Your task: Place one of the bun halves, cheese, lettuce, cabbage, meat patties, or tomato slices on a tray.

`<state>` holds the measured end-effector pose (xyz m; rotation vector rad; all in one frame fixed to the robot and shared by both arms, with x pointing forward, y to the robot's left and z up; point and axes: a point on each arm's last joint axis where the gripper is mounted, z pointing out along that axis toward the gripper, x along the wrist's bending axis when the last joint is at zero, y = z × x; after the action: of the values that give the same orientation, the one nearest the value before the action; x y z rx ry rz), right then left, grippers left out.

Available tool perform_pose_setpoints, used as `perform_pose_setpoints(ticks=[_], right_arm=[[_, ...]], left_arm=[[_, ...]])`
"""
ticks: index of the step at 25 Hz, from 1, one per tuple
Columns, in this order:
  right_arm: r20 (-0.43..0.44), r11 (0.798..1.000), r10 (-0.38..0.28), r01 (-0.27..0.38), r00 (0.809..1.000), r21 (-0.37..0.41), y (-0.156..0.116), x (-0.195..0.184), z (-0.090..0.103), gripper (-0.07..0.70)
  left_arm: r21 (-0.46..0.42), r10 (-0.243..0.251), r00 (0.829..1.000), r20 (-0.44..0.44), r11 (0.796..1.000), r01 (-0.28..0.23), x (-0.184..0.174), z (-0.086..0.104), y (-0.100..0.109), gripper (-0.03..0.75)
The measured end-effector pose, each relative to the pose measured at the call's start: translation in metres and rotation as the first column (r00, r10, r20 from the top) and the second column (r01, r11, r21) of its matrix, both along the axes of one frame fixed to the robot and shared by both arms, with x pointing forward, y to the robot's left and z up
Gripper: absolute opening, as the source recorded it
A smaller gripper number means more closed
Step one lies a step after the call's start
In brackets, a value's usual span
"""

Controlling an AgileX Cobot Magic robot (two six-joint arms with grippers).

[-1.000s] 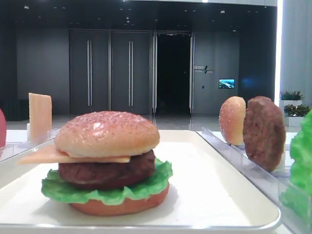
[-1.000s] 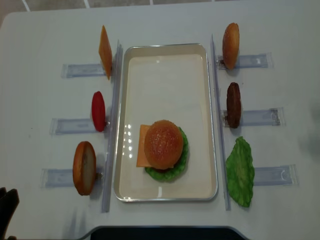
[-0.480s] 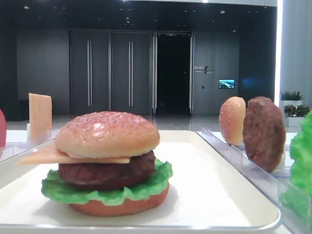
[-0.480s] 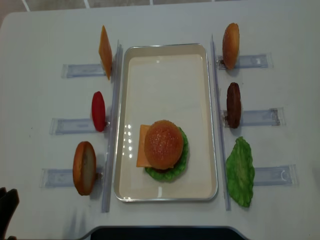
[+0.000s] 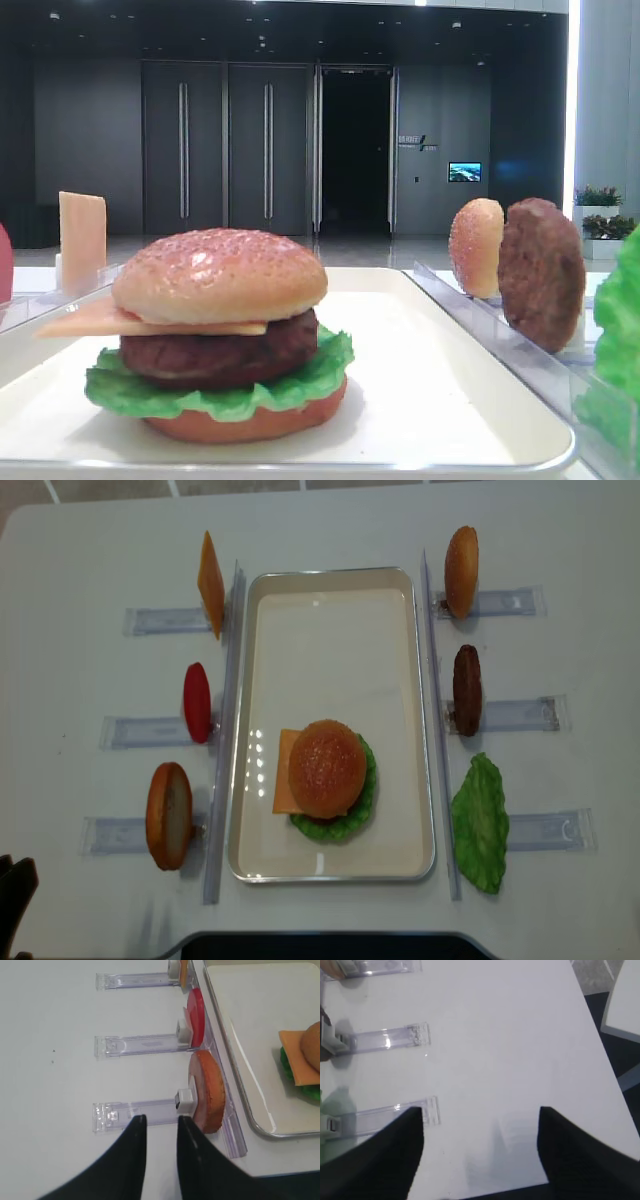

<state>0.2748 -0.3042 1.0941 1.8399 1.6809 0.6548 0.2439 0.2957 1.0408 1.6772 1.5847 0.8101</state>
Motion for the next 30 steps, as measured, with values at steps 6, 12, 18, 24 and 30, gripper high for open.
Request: perform_pose_setpoints(ticks=[6,12,18,24,30], right_arm=[[0.045,1.0,0.002,-0.002,0.999,0.001,0.001,-0.021,-0.023,0.489],[0.156,1.0,0.016,-0.014,0.988,-0.016,0.003,-0.038,-0.029,0.489],[0.19,1.0,0.028,-0.026,0.981,-0.011,0.004,-0.04,-0.042,0.489],[0.189,0.999,0.032,-0.031,0.981,-0.01,0.004,-0.036,-0.049,0.489],[0.256,0.999,0.053,-0.05,0.965,-0.016,0.005,-0.045,-0.048,0.489]], left_arm=[[0.0,0.0,1.0,0.0,1.0,0.0,0.0,0.0,0.0,0.159],[0.0,0.0,1.0,0.0,1.0,0.0,0.0,0.0,0.0,0.159],[0.0,0.0,1.0,0.0,1.0,0.0,0.0,0.0,0.0,0.159],[0.0,0.0,1.0,0.0,1.0,0.0,0.0,0.0,0.0,0.159],[0.0,0.0,1.0,0.0,1.0,0.0,0.0,0.0,0.0,0.159]])
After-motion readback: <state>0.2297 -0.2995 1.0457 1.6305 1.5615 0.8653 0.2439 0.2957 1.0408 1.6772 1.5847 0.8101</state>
